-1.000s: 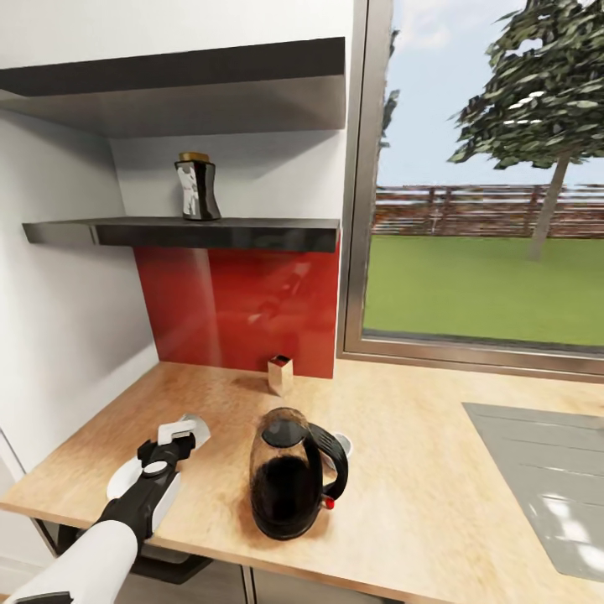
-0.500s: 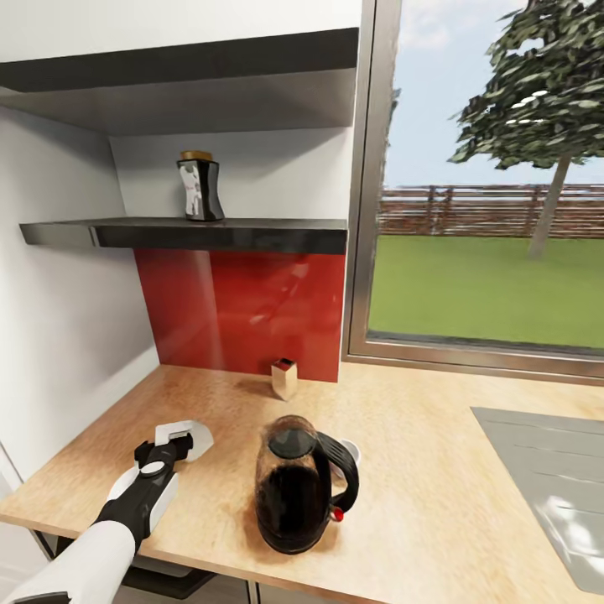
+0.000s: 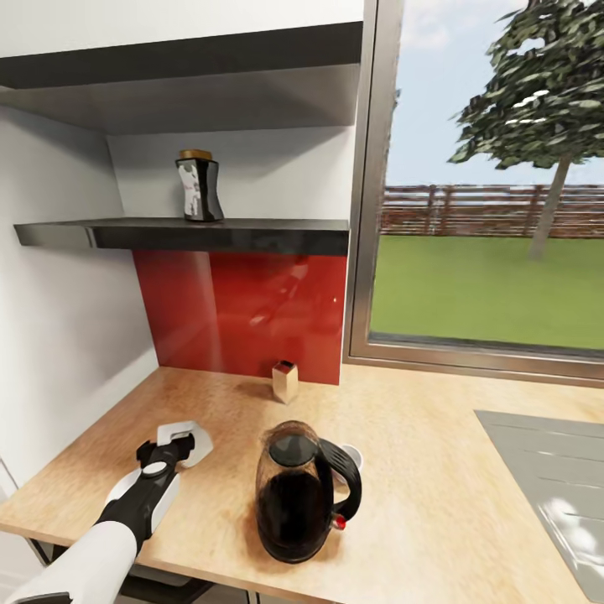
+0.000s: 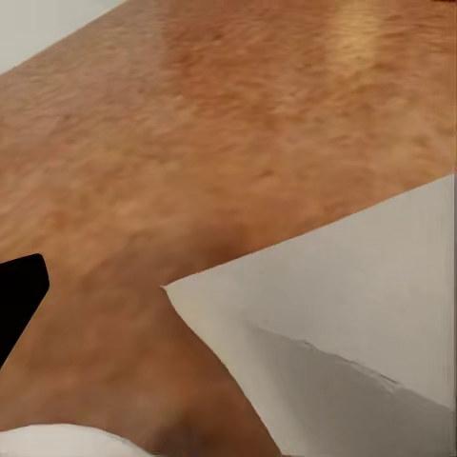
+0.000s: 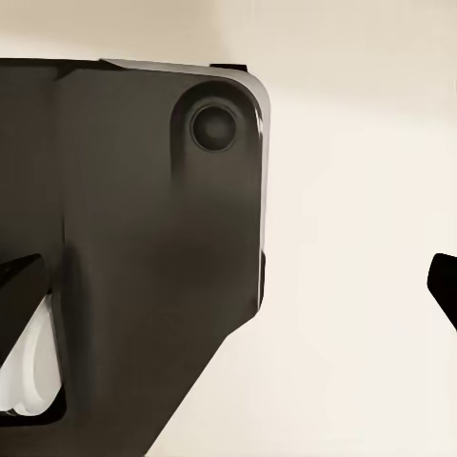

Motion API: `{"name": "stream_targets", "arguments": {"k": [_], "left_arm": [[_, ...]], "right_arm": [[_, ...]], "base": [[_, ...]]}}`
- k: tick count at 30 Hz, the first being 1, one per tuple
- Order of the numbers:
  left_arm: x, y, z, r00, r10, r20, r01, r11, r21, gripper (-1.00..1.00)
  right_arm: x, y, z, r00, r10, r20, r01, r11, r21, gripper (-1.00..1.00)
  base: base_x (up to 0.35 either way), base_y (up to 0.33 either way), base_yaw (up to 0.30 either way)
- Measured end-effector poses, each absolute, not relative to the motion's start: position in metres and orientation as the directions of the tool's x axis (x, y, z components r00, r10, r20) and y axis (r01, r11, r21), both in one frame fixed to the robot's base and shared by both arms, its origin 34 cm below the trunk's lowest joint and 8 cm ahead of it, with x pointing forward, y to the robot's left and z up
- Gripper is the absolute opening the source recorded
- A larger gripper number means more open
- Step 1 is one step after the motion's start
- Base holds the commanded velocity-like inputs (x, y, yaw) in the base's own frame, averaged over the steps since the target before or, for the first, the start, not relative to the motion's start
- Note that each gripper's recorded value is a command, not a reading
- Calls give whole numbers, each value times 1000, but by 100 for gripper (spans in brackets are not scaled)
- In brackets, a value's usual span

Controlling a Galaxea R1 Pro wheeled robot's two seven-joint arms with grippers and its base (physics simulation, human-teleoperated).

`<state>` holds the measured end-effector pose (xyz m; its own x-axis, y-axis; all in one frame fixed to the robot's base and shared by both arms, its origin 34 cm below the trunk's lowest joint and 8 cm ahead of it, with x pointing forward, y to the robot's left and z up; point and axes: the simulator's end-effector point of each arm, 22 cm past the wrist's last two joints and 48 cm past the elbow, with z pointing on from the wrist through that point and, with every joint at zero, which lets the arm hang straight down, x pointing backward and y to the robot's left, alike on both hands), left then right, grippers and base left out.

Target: Set up a coffee station on the kitchen countertop: keep the coffee maker on the countertop, move the bottle of coffee from the kitchen shelf to the counter next to the coffee maker, place a paper coffee filter on top of the coffee maker, put the saucer next to the coffee maker with the coffee cup on the saucer, and place the electric kettle next to the coffee maker.

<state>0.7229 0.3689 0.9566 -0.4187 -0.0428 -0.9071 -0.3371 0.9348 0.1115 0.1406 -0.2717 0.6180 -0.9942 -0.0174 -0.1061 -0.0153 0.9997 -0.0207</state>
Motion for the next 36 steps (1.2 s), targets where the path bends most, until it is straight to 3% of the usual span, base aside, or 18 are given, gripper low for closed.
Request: {"name": "stream_targets", "arguments": {"k": [24, 25, 36], "left_arm": [[720, 369, 952, -425, -42, -904, -335, 935, 114, 100], [720, 369, 951, -426, -43, -904, -335, 936, 114, -100], [720, 369, 953, -423, -39, -905, -334, 936, 116, -100]], "right_arm": [[141, -271, 618, -994, -17, -106, -15, 1000, -19, 100], [141, -271, 618, -994, -17, -106, -15, 1000, -19, 100], [141, -271, 618, -994, -17, -107, -15, 1000, -19, 100]], "base": [[51, 0, 0], [0, 0, 0], [0, 0, 0]]}}
